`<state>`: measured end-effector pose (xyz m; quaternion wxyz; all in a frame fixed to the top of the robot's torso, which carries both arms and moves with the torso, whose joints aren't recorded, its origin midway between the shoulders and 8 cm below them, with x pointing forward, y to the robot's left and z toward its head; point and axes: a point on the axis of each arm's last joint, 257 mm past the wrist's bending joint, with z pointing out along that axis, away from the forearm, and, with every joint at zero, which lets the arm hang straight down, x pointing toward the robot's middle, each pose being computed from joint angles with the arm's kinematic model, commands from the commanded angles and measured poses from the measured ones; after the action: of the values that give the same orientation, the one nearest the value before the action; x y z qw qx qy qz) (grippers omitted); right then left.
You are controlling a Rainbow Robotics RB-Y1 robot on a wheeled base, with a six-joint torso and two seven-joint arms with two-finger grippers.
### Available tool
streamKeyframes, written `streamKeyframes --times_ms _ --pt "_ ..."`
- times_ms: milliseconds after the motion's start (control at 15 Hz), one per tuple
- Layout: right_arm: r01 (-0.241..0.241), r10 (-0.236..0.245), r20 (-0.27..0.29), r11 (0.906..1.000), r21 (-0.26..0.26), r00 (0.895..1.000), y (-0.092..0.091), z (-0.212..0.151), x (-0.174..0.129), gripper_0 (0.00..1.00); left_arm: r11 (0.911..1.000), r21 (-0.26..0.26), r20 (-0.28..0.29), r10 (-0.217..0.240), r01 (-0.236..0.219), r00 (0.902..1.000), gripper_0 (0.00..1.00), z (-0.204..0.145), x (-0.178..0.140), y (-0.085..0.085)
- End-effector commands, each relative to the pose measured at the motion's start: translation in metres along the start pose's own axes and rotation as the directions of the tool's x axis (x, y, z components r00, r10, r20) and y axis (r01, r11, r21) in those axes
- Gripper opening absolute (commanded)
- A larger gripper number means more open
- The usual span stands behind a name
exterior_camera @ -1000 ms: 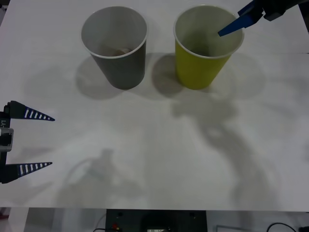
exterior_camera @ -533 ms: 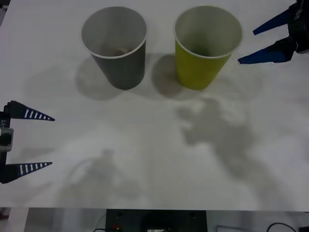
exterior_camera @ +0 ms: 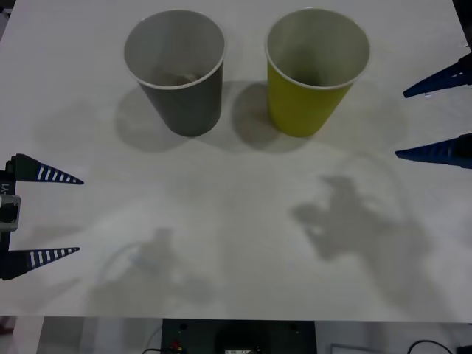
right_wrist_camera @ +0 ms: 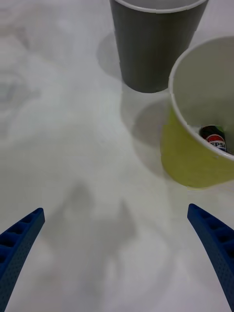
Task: Put the can into the green bin and the plastic bottle into the gray bin
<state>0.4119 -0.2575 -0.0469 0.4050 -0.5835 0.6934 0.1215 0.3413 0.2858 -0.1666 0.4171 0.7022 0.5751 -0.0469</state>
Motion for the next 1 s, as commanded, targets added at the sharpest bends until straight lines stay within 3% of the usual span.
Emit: streamKeyframes --times_ms 67,400,667,1000 --pt "0.048 -0.049 -0.013 0.9988 -0.011 0.999 0.019 -0.003 0.021 1.00 1.0000 0.000 0.000 0.000 0.000 1.0000 1.00 0.000 0.000 0.000" --pt "0.101 -0.103 -0.030 0.9933 -0.056 0.994 0.049 -0.004 0.058 1.00 1.0000 0.000 0.000 0.000 0.000 1.0000 1.00 0.000 0.000 0.000" --pt "0.124 -0.128 -0.103 0.9910 -0.050 0.986 0.065 -0.002 0.078 1.00 1.0000 0.000 0.000 0.000 0.000 1.0000 1.00 0.000 0.000 0.000" --pt "0.114 -0.119 -0.109 0.9921 -0.053 0.987 0.075 0.002 0.087 1.00 1.0000 0.000 0.000 0.000 0.000 1.0000 1.00 0.000 0.000 0.000"
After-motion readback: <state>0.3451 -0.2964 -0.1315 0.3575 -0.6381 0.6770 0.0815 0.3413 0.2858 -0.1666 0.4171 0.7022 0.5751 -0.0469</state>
